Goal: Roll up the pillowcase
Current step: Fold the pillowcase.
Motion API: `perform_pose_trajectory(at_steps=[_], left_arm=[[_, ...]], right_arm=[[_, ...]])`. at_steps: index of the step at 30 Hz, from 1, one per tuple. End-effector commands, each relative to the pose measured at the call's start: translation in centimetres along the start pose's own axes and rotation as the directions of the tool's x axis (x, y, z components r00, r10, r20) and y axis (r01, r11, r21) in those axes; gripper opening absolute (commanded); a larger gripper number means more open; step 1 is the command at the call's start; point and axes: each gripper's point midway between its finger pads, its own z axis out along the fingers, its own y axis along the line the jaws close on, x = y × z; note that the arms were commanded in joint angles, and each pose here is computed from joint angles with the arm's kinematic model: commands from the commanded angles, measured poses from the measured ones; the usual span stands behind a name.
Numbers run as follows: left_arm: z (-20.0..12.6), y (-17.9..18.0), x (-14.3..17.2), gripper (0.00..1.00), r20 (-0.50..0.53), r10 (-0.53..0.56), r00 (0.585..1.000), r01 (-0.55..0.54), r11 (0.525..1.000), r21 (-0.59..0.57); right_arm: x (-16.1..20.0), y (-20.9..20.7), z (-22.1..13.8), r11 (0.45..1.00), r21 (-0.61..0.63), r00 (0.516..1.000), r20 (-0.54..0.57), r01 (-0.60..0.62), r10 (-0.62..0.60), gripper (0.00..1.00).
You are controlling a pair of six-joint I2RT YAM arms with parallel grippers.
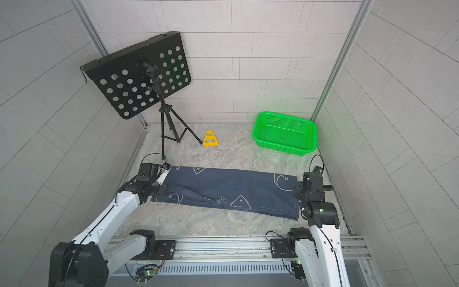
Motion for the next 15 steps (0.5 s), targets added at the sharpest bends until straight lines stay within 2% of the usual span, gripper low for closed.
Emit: perform_pose_trajectory(at_steps=[1, 6, 15], left_arm=[[-0.7, 1.2, -0.7, 0.09, 0.004, 0.006, 1.000, -0.006, 0.999, -0.052], [-0.6, 1.7, -0.8, 0.17, -0.012, 0.004, 1.000, -0.005, 0.997, -0.072], [-1.6, 4.5, -1.3, 0.24, -0.002, -0.029, 1.000, 0.028, 0.975, -0.219]], right_arm=[[-0.4, 2.2, 0.2, 0.994, -0.094, 0.999, -0.007, 0.048, -0.048, 0.38], [1.4, 3.9, 1.1, 0.980, -0.121, 0.982, -0.081, 0.158, -0.168, 0.42], [4.5, 7.4, 2.6, 0.944, -0.182, 0.944, -0.134, 0.274, -0.300, 0.47]])
